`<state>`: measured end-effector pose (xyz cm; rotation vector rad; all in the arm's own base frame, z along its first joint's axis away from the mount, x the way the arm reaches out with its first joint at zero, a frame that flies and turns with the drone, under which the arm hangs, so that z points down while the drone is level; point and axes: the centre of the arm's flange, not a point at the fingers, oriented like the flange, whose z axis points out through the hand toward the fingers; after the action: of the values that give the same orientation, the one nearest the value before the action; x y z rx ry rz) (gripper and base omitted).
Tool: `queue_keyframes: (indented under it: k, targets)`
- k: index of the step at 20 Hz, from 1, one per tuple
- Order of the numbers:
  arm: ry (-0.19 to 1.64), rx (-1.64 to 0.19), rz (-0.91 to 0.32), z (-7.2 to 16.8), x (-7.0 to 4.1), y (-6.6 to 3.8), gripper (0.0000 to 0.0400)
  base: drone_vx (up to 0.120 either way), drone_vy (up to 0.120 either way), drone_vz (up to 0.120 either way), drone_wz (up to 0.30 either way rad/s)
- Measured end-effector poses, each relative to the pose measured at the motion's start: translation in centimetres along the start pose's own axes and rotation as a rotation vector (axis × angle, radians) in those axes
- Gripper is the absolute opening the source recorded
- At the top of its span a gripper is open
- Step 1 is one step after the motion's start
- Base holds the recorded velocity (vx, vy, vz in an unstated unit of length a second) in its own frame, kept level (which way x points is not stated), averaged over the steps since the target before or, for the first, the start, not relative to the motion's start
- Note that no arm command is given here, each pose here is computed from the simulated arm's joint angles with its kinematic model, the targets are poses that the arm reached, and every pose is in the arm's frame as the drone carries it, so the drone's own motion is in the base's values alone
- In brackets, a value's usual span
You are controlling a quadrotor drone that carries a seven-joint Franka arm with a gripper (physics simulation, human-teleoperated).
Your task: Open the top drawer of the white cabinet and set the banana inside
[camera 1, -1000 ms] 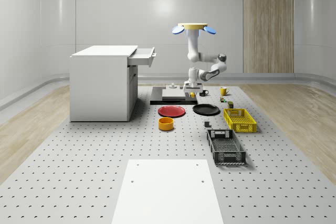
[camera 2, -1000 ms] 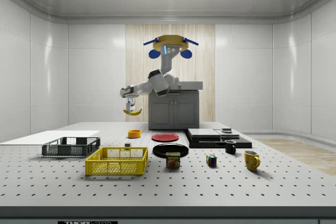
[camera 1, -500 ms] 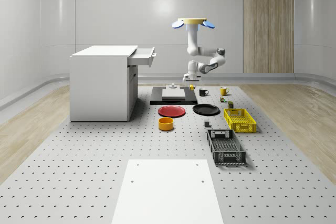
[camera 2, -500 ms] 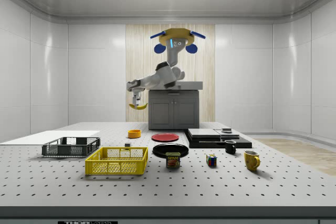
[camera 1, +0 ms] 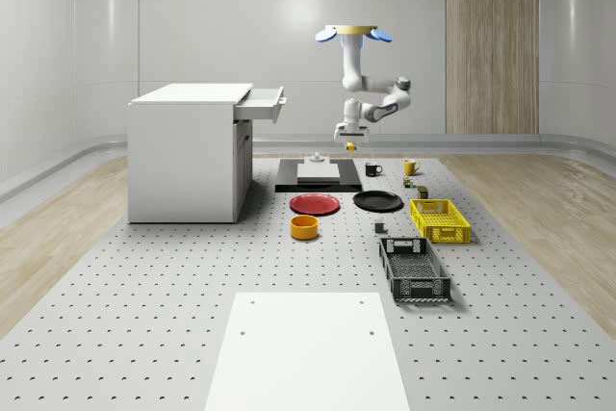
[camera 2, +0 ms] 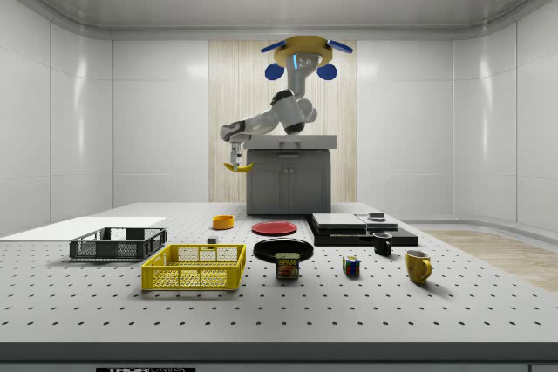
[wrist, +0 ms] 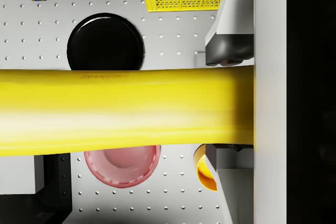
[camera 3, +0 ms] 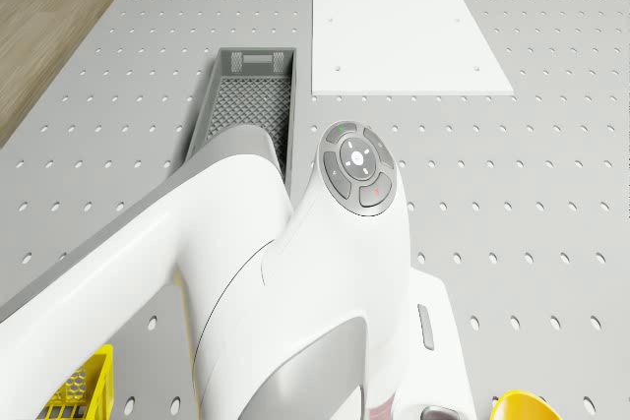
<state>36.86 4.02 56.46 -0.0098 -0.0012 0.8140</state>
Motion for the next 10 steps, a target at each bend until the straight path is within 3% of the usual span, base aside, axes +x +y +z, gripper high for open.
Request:
queue_keyframes:
  k: [10]
  targets:
    - [0.000, 0.000, 0.000, 0.00, 0.00, 0.00, 0.0193, -0.120, 0.000, 0.120, 0.000]
